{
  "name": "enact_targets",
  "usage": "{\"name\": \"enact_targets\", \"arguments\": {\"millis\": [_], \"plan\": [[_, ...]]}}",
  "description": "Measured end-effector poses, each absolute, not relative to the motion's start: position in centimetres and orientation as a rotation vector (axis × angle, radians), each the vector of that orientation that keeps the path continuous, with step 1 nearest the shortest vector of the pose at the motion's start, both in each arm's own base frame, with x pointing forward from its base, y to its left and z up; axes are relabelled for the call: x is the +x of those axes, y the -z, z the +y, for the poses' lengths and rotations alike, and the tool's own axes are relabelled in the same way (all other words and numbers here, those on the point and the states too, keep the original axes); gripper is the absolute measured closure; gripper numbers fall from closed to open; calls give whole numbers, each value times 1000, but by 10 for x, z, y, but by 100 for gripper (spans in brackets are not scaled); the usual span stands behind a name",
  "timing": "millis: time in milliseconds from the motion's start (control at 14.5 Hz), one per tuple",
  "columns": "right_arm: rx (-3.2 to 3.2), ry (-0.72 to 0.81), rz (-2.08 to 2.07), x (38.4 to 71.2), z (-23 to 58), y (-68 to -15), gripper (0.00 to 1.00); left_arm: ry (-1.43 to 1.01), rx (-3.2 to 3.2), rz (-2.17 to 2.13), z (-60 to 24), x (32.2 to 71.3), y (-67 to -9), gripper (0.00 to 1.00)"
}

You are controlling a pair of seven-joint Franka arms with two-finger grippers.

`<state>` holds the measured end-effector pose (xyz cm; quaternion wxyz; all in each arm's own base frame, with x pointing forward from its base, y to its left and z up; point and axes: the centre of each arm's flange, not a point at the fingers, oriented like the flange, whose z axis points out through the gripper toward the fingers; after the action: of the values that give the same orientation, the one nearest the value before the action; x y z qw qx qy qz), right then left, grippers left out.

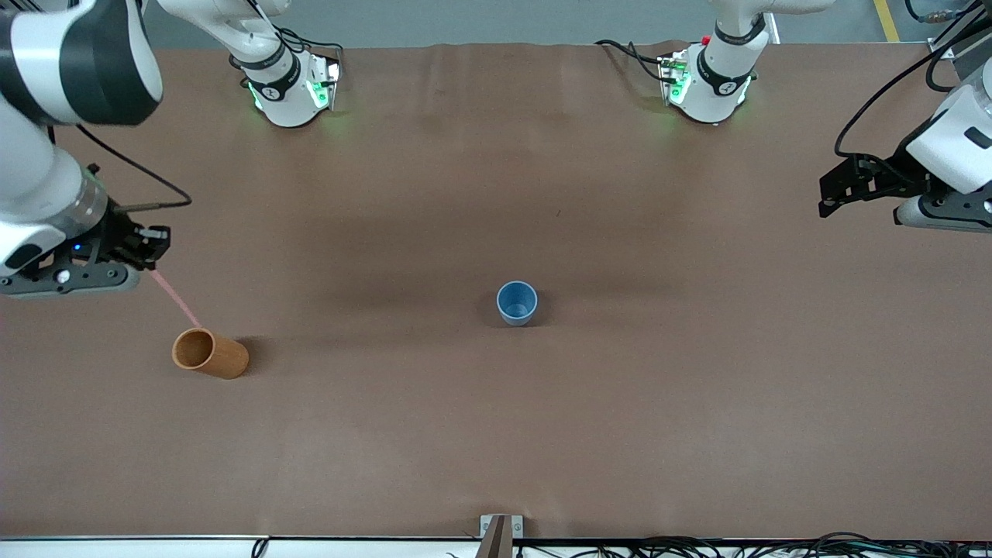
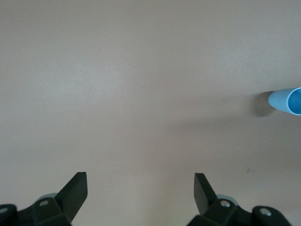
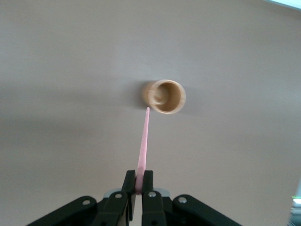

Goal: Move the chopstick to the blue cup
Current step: 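Lift the pink chopstick out and carry it above the blue cup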

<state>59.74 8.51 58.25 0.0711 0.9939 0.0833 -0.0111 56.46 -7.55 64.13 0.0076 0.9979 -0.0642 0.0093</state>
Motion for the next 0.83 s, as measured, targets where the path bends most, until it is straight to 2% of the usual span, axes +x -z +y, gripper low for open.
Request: {"name": "enact_targets", "arguments": {"millis": [277, 622, 830], "plan": [[3137, 15, 171, 581, 170, -589, 90, -29, 3118, -198, -75, 565, -641, 0], [3267, -188, 19, 542, 305, -607, 90, -25, 3118, -194, -75, 565, -640, 0], [3333, -242, -26, 522, 377, -591, 90, -22, 3118, -194, -75, 566, -639, 0]]}}
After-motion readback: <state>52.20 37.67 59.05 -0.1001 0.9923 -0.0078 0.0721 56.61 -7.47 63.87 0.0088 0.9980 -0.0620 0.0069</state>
